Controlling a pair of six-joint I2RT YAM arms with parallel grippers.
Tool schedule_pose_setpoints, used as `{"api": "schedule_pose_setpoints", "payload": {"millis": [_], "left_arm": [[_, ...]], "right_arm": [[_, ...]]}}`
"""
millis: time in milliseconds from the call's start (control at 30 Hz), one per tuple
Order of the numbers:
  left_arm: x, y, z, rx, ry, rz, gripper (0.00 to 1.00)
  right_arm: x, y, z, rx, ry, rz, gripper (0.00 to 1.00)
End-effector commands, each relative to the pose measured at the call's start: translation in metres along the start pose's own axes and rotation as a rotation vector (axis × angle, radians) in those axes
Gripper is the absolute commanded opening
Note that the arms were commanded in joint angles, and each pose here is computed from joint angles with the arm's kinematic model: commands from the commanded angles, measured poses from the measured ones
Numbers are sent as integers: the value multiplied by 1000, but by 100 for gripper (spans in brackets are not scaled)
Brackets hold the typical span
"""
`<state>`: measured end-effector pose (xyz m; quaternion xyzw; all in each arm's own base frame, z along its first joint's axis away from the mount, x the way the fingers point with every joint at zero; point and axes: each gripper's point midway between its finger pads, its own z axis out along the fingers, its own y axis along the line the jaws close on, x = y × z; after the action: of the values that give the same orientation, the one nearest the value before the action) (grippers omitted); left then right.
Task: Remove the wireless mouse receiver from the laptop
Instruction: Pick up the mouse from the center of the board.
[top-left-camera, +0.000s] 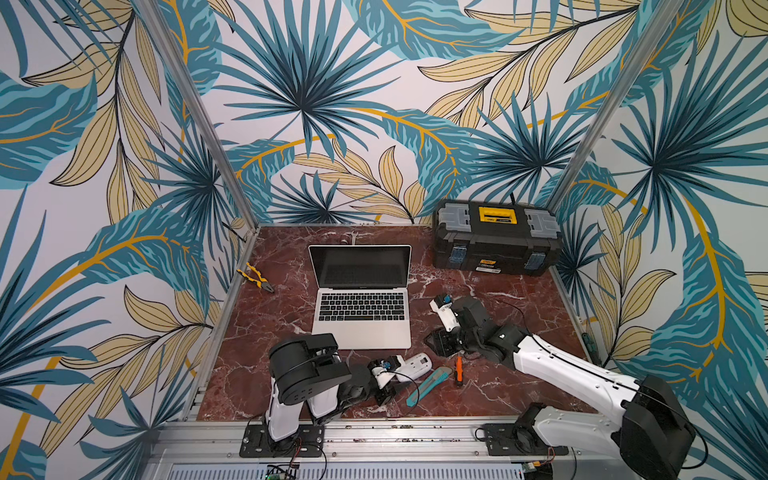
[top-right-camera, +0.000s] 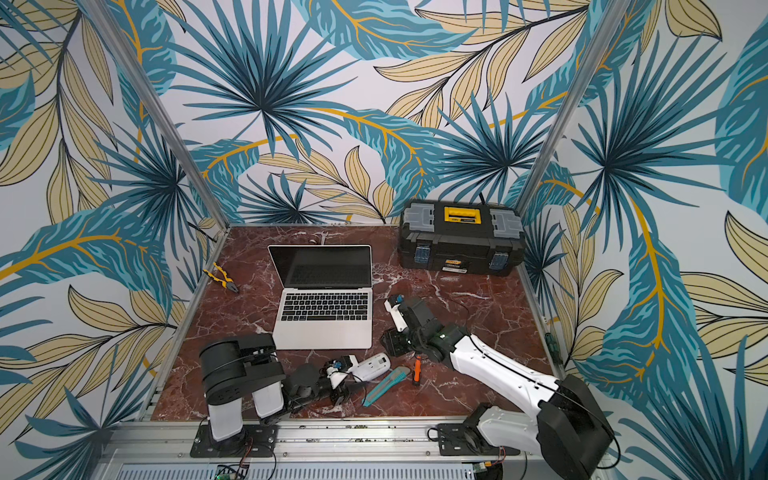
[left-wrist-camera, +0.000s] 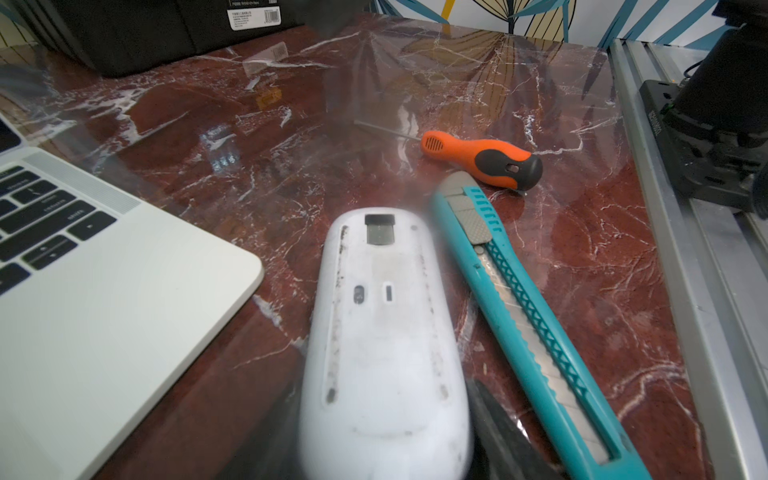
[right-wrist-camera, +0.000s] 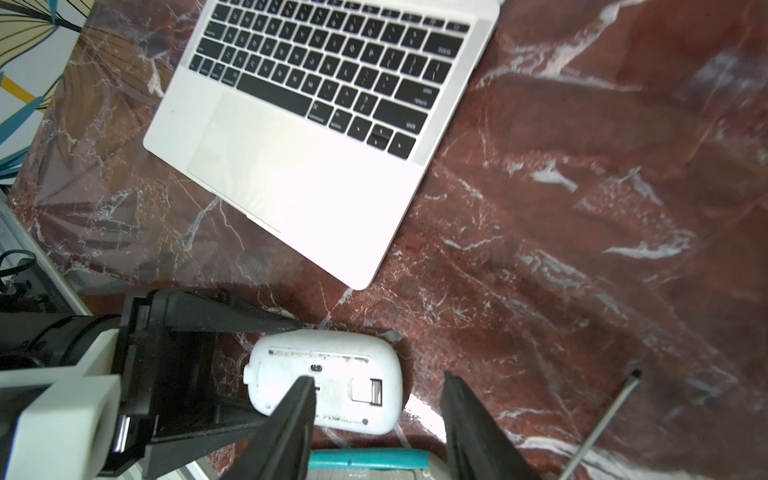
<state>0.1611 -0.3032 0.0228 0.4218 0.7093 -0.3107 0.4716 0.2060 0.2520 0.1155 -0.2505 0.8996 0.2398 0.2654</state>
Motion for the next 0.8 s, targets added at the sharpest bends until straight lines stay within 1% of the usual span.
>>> {"api": "schedule_pose_setpoints", "payload": {"millis": [0, 100, 200, 333, 433, 600, 667, 733, 767], "left_arm": [[-17, 0, -8, -3, -51, -36, 48], [-34, 2, -16, -15, -97, -58, 48], [-50, 4, -20, -15, -88, -86, 47], [-56, 6, -18, -21, 105, -90, 44], [-69, 4, -27, -12, 84, -85, 44], [-70, -1, -31, 16, 103, -101, 43], [-74, -3, -35, 29, 96, -113, 43], [-79, -5, -40, 34, 84, -123, 43], [-83, -5, -43, 35, 76, -129, 43]], "right_arm": [[-3, -5, -6, 25, -53, -71, 56], [-10, 2, -16, -12, -107, -123, 56], [-16, 13, -25, -61, -160, -198, 57], [-28, 33, -43, -140, -234, -326, 59], [-37, 44, -60, -164, -295, -450, 60], [-53, 58, -98, -173, -438, -638, 63], [-53, 66, -114, -193, -495, -713, 66], [-45, 74, -124, -228, -526, -790, 70], [-39, 75, -127, -240, -528, -824, 74]]}}
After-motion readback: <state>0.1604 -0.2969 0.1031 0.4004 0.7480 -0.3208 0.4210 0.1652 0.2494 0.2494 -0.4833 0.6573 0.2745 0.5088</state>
